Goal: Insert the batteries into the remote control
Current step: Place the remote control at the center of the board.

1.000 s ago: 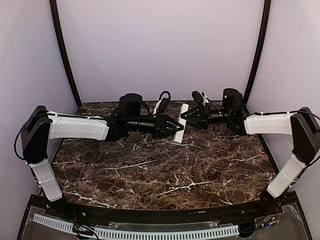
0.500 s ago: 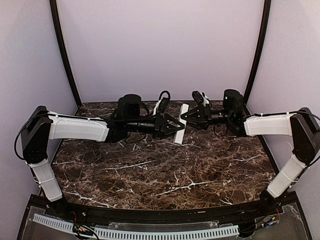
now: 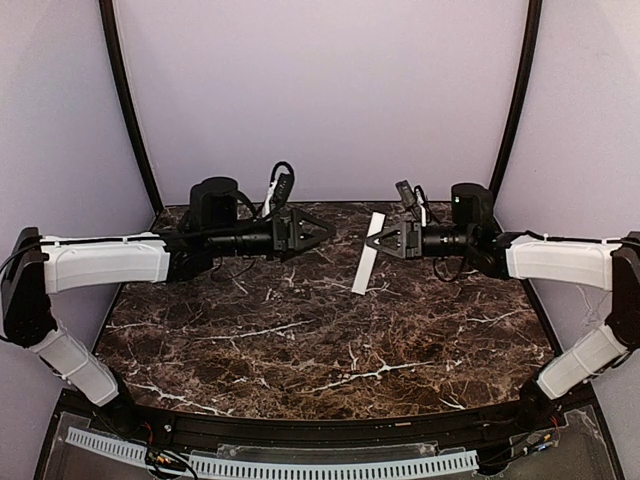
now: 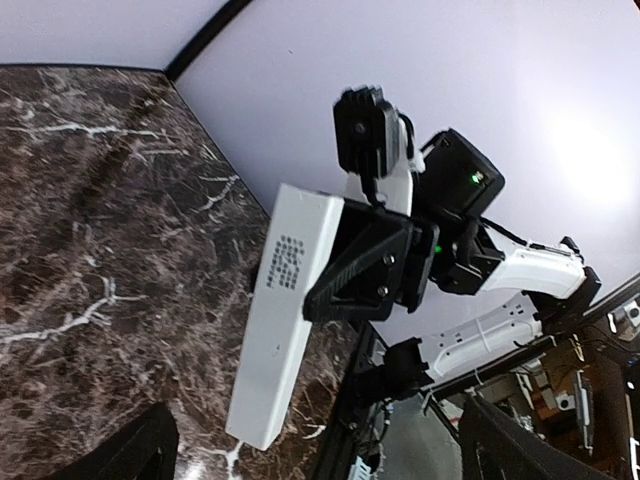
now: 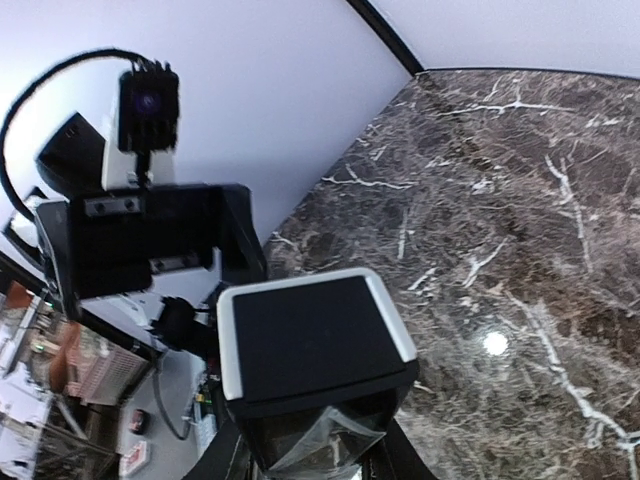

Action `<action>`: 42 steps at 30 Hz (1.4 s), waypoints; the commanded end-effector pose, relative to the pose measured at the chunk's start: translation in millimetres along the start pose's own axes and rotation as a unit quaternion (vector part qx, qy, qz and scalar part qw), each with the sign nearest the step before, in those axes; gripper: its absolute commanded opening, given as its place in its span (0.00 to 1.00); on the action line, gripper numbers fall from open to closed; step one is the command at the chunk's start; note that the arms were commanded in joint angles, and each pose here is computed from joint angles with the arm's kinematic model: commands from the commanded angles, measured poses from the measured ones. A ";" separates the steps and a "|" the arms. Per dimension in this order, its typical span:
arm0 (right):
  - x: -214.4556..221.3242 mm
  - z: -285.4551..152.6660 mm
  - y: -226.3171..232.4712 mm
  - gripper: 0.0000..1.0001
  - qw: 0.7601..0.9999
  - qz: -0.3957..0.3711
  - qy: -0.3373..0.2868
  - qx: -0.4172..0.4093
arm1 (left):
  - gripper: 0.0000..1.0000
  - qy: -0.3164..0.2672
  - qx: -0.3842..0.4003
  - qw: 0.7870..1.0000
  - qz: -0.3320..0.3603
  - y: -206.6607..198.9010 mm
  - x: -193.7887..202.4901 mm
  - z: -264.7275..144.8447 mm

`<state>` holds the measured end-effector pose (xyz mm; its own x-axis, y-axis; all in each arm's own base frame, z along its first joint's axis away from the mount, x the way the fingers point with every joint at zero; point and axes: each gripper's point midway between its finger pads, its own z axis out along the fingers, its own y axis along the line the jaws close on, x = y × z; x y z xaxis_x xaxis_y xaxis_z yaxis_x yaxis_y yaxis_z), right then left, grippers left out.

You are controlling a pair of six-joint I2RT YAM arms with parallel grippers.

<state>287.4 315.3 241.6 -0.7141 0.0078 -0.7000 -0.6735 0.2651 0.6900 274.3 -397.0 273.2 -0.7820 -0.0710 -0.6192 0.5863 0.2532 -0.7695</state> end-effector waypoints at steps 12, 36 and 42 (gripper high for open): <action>55.1 28.9 -37.8 0.00 0.931 -0.283 0.019 0.228 | 0.99 -0.042 -0.207 0.974 0.083 61.6 -1.7 -61.4; 135.4 35.7 -76.4 0.00 0.907 -0.333 0.041 0.253 | 0.99 -0.033 -0.224 0.969 0.093 71.2 0.1 -61.5; 142.7 41.8 -85.2 0.00 0.905 -0.326 0.078 0.262 | 0.99 -0.029 -0.225 0.969 0.093 73.2 1.2 -60.1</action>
<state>256.0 337.4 106.9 -0.1742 -0.3481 -0.9211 -0.8045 0.5898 -0.0707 301.6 -323.9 232.3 -0.6468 -0.0540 -0.7608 0.5597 0.6440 -0.5216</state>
